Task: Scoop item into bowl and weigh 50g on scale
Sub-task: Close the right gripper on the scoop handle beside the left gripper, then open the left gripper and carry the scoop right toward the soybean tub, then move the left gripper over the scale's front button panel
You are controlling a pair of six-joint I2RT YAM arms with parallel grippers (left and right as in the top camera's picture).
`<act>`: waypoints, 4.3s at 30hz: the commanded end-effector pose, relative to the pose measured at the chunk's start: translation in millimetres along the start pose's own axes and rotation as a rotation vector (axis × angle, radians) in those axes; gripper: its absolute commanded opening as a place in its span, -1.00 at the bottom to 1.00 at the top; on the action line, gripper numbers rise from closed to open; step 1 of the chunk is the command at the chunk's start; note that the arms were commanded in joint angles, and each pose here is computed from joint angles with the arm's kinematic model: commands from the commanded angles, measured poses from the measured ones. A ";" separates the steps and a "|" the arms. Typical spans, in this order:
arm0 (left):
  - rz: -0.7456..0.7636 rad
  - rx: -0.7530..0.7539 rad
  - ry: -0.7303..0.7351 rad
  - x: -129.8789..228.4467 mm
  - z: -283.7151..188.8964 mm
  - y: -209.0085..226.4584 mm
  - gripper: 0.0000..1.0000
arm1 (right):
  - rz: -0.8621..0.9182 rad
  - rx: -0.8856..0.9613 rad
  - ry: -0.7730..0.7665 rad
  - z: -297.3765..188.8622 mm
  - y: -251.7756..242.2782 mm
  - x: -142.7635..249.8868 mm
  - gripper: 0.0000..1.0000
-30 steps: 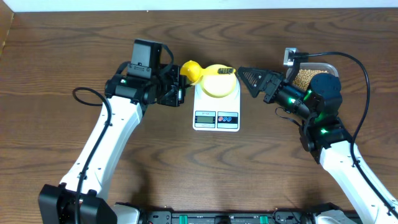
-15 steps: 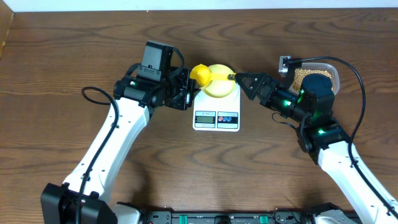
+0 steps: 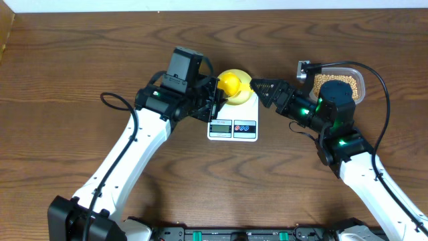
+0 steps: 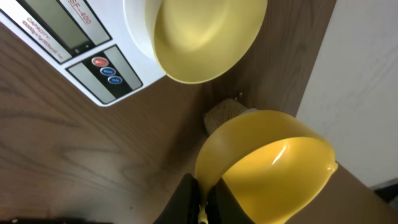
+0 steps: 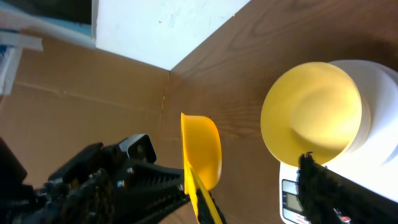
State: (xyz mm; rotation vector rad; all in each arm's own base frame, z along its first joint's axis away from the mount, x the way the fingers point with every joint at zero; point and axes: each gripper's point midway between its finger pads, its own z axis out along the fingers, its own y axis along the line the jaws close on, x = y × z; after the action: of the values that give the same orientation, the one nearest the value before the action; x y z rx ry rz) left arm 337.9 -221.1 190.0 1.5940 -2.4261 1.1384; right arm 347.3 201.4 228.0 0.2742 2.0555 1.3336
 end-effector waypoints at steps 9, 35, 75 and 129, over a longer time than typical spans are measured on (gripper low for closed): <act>0.027 -0.001 -0.027 2.0 1.7 2.1 -0.85 | -0.003 0.011 -0.032 2.6 2.1 -7.7 0.45; 0.045 0.007 -0.015 8.7 3.6 0.5 -0.85 | -0.001 0.010 -0.023 2.7 1.9 -6.1 -0.60; 0.801 0.091 -0.030 14.2 1.9 -20.9 0.80 | -0.334 0.004 -0.068 -27.5 -19.1 -47.4 -0.98; 1.692 -0.470 -0.392 -16.6 4.7 29.2 0.81 | -0.628 0.256 -0.123 -74.4 -16.4 -119.3 -0.98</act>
State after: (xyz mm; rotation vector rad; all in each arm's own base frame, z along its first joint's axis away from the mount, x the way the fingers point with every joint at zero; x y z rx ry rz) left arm 324.1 -208.6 167.7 -0.6929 -3.6478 0.1252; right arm 391.8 80.9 272.9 -0.1500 1.9939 0.6860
